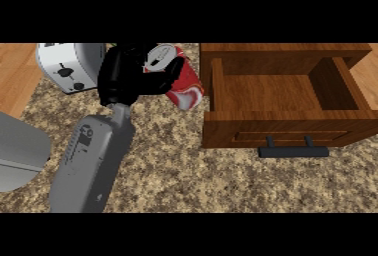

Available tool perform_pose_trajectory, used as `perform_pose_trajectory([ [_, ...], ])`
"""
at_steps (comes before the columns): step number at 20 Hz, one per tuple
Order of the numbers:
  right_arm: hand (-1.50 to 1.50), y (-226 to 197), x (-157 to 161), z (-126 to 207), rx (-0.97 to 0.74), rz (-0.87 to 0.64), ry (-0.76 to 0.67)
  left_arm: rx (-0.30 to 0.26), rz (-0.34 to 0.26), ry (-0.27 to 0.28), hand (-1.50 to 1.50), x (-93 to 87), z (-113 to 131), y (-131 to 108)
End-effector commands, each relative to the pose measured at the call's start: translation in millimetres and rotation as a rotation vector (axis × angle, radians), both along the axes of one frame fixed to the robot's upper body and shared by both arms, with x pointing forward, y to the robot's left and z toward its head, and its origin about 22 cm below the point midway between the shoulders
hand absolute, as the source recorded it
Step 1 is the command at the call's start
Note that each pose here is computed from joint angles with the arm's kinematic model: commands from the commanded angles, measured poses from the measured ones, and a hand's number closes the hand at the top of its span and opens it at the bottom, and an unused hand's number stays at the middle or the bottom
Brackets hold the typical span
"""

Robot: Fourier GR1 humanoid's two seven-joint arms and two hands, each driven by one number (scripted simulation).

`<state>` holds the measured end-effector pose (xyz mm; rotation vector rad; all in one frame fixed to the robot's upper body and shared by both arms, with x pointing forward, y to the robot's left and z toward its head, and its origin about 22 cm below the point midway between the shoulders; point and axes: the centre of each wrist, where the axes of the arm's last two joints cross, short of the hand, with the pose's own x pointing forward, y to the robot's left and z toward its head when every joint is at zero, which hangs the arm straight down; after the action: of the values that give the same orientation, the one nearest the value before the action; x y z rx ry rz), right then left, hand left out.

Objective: Pick up the can, place it into the drawer and close the drawer

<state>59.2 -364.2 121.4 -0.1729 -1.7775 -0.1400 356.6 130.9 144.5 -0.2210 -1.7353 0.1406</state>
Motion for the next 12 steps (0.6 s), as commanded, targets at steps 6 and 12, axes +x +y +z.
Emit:
perform_pose_trajectory([
  [6,-1.5,-4,1,-11,0.012,0.019,-0.004,0.027,-0.027,0.006,1.5,19.6,42,-51],
  [12,-1.5,-6,14,6,-0.009,0.017,-0.02,0.046,-0.008,-0.009,1.5,36.4,66,-85],
])
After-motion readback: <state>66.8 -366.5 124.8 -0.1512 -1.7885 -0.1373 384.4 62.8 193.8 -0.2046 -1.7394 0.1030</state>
